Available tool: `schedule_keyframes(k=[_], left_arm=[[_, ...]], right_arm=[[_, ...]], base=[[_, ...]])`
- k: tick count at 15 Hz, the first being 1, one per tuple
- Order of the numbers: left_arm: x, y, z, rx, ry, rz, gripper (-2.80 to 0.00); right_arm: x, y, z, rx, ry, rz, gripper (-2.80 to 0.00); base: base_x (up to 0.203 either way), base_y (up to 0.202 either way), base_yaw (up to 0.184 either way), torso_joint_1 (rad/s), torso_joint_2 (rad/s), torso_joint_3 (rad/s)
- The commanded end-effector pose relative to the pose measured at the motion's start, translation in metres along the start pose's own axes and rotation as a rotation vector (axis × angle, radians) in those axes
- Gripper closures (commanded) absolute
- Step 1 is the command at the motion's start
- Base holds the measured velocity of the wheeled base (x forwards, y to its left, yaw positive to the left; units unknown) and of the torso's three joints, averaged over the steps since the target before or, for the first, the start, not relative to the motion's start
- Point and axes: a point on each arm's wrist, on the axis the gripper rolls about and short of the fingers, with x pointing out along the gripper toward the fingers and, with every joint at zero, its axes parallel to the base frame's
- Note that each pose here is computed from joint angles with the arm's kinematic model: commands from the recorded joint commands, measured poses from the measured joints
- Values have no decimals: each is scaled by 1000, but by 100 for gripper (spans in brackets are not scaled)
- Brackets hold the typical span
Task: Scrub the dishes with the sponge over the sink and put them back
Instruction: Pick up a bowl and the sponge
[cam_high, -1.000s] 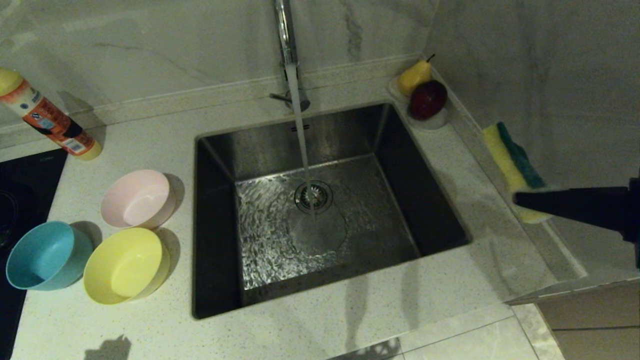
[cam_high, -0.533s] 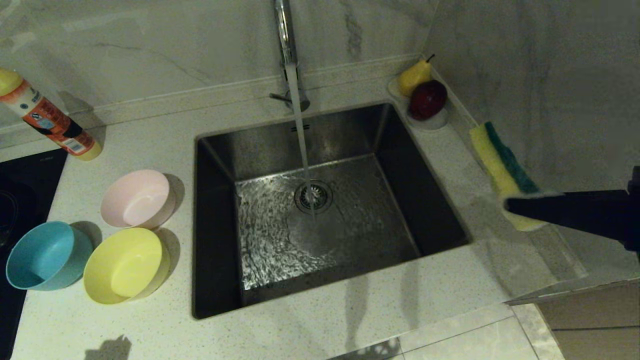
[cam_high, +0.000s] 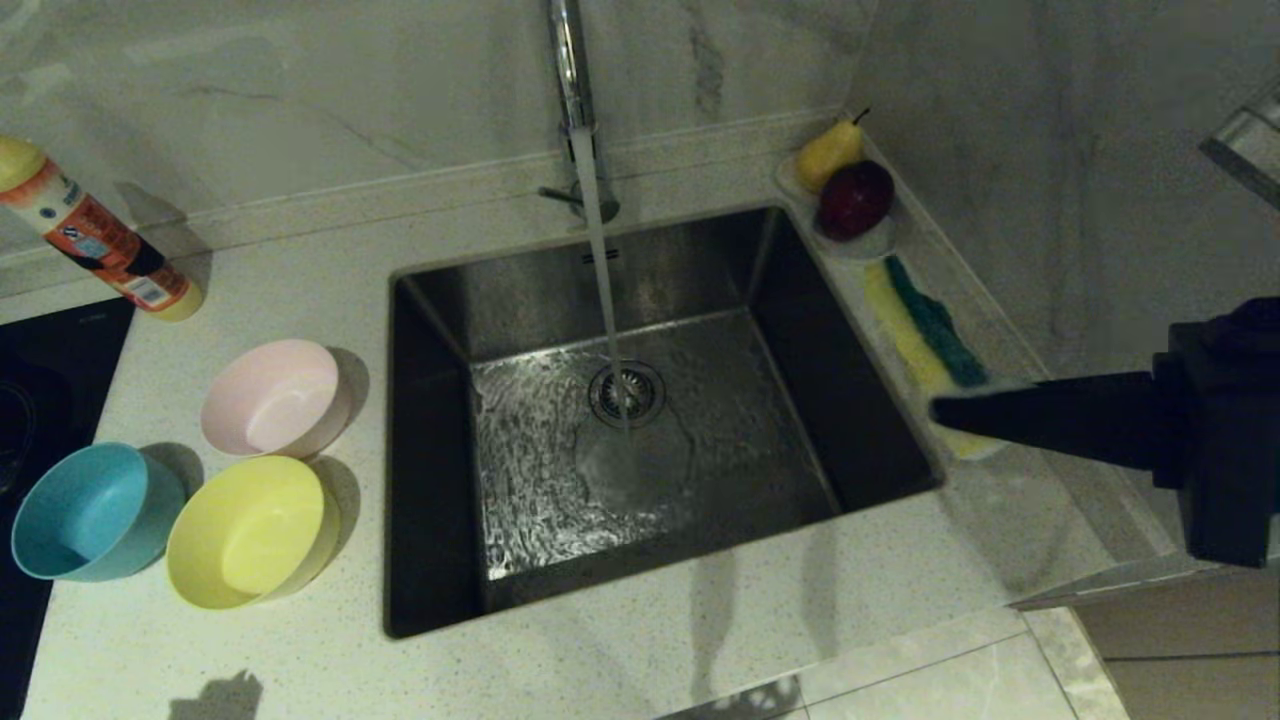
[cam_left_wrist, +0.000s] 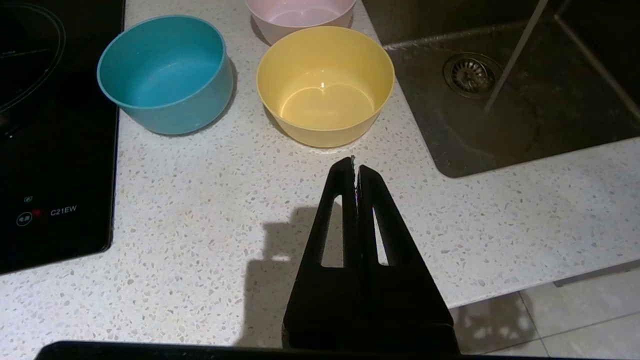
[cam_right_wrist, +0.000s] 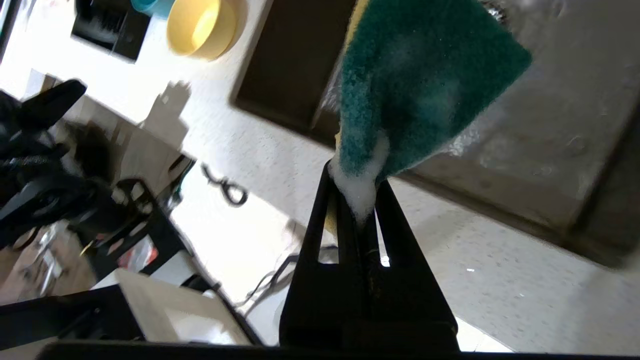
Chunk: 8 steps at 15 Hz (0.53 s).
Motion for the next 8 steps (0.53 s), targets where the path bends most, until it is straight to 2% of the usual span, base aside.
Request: schedule_keyframes(k=[1,3,8], left_arm=[[2,-1,-11,1,39,-1,0],[2,-1,-11,1,39,-2,0],[2,-1,-11,3,40,-2,0]], right_arm=[[18,8,-2,-9,62,42,0],[25,15,-5,-19,93,74,0],[34,17,-7,-23,115,83,0]], base=[[0,0,0,0,0,0],[0,0,0,0,0,0],[0,0,0,0,0,0]])
